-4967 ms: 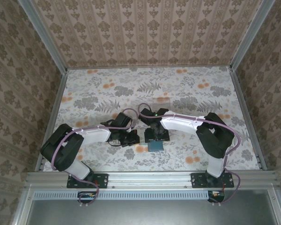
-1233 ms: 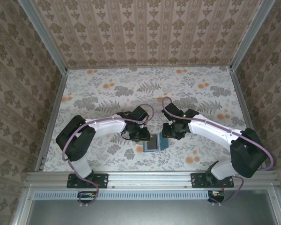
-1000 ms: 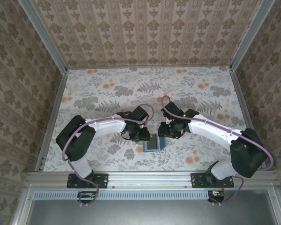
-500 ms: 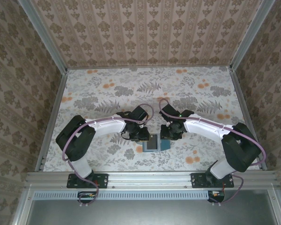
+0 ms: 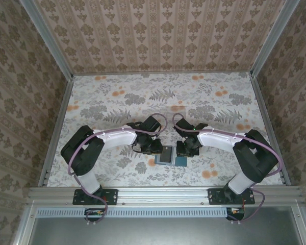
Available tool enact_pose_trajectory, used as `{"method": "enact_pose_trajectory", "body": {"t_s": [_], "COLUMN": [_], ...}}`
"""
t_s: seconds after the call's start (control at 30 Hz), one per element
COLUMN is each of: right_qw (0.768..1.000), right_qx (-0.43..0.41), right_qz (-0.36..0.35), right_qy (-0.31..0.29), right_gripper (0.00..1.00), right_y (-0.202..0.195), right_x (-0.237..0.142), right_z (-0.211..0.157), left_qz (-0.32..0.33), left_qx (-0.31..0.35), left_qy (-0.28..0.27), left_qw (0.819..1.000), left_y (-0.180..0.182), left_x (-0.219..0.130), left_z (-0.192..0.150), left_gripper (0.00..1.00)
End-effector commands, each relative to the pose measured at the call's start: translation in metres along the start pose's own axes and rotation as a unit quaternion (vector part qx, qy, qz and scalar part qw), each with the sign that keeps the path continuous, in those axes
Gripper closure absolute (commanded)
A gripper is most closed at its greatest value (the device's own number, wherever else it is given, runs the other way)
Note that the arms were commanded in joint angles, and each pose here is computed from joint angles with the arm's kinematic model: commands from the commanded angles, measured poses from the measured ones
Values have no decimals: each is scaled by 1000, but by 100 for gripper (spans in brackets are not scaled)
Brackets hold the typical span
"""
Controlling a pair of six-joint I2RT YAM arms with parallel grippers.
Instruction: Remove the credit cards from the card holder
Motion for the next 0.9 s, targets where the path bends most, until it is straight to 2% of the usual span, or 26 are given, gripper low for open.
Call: {"method": "enact_pose_trajectory", "body": {"t_s": [0.0, 0.13, 0.33, 0.53, 0.67, 0.87], "right_qw": [1000, 999, 992, 986, 982, 982], "right_qx": [13, 17, 20, 29, 35, 42], "right_qz": [-4, 47, 122, 161, 185, 180], "right_qy": [-1, -15, -6, 12, 23, 29], "right_gripper": [76, 74, 72, 73, 75, 76], "right_y": [-5, 13, 41, 55, 64, 63], "right_x": [0, -18, -28, -22, -18, -9], "right_z": [-1, 2, 2, 1, 1, 1], "left_qz": [1, -7, -18, -22, -22, -8], "left_qx": [-11, -10, -8, -4, -5, -14], "left_qy": [5, -9, -27, -21, -7, -1], "left_qw": [1000, 1000, 999, 1000, 1000, 1000], "left_y": [4, -2, -10, -12, -8, 2], "left_x": [1, -7, -15, -11, 1, 7], "left_z": [-5, -1, 6, 7, 5, 2], "left_gripper": [81, 80, 74, 73, 78, 81]}}
Point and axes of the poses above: each hand's point on the last joint's axis, 136 mm out from that joint toward the fingers, its own x axis out along the fingers, its own y axis along the line the jaws close on, z = x × y, the point moved 1 cm from there along -x, back along the fingers, and after that the axes turned 8 degrees about x, right-handed, at the moved point
